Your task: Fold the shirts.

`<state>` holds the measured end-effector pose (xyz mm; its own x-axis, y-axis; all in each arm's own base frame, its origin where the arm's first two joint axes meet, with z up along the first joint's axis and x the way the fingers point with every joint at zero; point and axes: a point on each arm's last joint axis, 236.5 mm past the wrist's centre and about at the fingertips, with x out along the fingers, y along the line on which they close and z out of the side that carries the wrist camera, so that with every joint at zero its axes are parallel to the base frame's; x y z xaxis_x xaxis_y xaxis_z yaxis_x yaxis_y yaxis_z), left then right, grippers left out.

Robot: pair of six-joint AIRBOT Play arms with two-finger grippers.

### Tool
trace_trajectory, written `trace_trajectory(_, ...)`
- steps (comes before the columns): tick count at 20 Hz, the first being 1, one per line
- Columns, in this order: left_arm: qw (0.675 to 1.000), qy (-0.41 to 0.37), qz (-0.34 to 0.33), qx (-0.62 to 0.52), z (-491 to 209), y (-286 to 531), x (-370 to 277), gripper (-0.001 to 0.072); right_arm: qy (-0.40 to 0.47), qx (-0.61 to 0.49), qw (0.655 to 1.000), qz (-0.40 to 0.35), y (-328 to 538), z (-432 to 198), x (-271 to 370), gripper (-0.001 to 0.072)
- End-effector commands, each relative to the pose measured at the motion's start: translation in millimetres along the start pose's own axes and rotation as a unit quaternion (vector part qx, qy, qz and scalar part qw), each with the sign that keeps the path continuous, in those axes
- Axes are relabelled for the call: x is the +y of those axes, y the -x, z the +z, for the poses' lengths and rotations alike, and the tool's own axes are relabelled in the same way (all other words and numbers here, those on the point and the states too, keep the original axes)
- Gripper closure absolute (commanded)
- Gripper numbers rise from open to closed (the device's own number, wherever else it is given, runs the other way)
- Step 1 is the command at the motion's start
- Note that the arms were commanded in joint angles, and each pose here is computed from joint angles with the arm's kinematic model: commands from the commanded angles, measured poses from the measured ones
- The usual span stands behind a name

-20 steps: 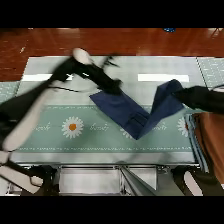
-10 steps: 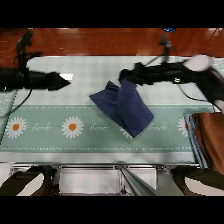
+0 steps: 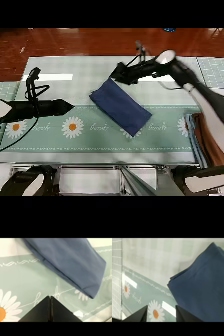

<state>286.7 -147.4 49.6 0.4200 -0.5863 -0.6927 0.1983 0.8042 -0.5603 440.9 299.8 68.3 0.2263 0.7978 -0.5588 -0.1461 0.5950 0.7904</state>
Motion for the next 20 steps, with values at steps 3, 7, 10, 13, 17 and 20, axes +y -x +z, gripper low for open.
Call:
trace_trajectory(3, 1.0, 0.011, 0.009, 0.004, -5.0, -0.7, 11.3, 0.0686, 0.066, -0.027, 0.978, -0.195, 164.8, -23.6, -40.7, 0.0303)
trace_trajectory(7, 1.0, 0.011, 0.009, 0.003, -4.7, -0.8, 11.5, 0.0687, -0.042, -0.187, 0.918, -0.347, 240.3, -94.4, -119.5, 0.0303)
trace_trajectory(10, 1.0, 0.011, 0.011, -0.001, -2.6, -0.8, 12.2, 0.0687, -0.168, -0.235, 0.918, -0.272, 199.6, -160.1, -159.2, 0.0303)
trace_trajectory(13, 1.0, 0.012, 0.011, -0.001, -2.6, -1.2, 12.3, 0.0686, -0.263, -0.19, 0.927, -0.188, 138.3, -208.9, -180.3, 0.0303)
trace_trajectory(17, 1.0, 0.012, 0.011, -0.001, -2.4, -1.2, 12.5, 0.0686, -0.288, -0.134, 0.94, -0.127, 97.1, -219.3, -176.6, 0.0303)
trace_trajectory(20, 1.0, 0.012, 0.011, -0.001, -2.5, -1.2, 12.5, 0.0686, -0.308, -0.105, 0.942, -0.083, 71.7, -216.6, -173.8, 0.0303)
